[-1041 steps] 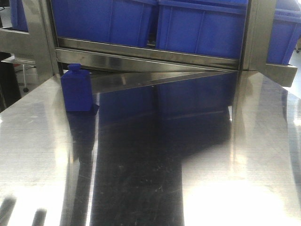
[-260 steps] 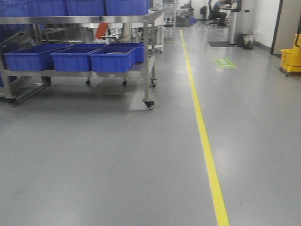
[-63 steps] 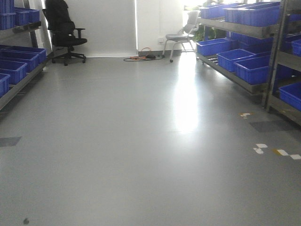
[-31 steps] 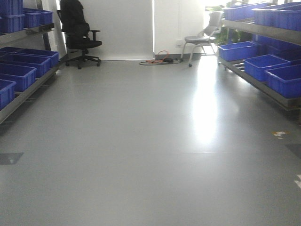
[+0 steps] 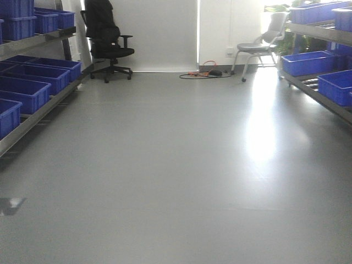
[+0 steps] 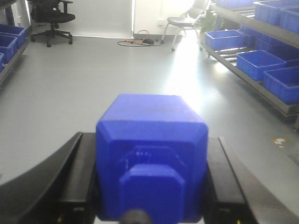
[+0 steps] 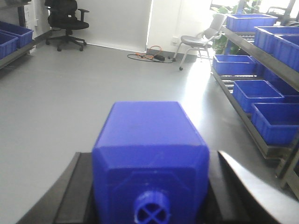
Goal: Pick and sort blue part to right shelf
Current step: 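Drive the base down the aisle to the shelf of blue bins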
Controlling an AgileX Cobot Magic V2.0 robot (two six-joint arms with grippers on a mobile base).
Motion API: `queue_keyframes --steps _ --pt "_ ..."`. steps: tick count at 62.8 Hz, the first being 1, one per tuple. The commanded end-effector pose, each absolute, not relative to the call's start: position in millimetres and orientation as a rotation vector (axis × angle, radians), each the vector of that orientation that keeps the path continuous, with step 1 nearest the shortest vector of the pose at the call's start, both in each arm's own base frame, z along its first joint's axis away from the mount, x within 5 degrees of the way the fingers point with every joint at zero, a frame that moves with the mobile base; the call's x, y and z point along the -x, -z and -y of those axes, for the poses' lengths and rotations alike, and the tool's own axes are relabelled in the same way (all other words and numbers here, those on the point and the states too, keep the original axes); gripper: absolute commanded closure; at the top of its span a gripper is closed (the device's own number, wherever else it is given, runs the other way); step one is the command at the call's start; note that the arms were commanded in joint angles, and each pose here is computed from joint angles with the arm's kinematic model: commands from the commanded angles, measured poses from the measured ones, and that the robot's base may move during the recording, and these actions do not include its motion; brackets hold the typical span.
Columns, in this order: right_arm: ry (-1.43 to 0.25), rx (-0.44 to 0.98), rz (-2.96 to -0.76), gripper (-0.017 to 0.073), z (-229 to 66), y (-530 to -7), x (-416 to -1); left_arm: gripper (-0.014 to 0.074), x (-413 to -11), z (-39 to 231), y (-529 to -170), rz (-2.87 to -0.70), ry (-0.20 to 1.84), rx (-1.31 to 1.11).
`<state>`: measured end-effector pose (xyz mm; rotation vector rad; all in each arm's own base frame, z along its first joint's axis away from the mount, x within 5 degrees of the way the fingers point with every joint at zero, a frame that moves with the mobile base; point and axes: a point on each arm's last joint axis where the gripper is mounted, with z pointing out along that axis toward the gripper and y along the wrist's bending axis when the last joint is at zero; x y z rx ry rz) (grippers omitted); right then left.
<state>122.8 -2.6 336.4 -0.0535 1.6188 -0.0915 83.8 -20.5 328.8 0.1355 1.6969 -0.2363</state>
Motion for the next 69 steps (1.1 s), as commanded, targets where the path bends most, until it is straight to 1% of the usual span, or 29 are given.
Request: queue_keyframes --steps 1,69 --pt "0.098 0.069 -1.500 0.0219 1.8 -355.0 -121.7 0.0314 -84.1 19.9 -345.7 -1.592 0.243 -0.119" --pt "0.099 0.069 -1.501 0.0219 1.8 -354.9 -121.7 0.0314 -84.1 19.9 -345.7 -1.592 0.243 -0.119"
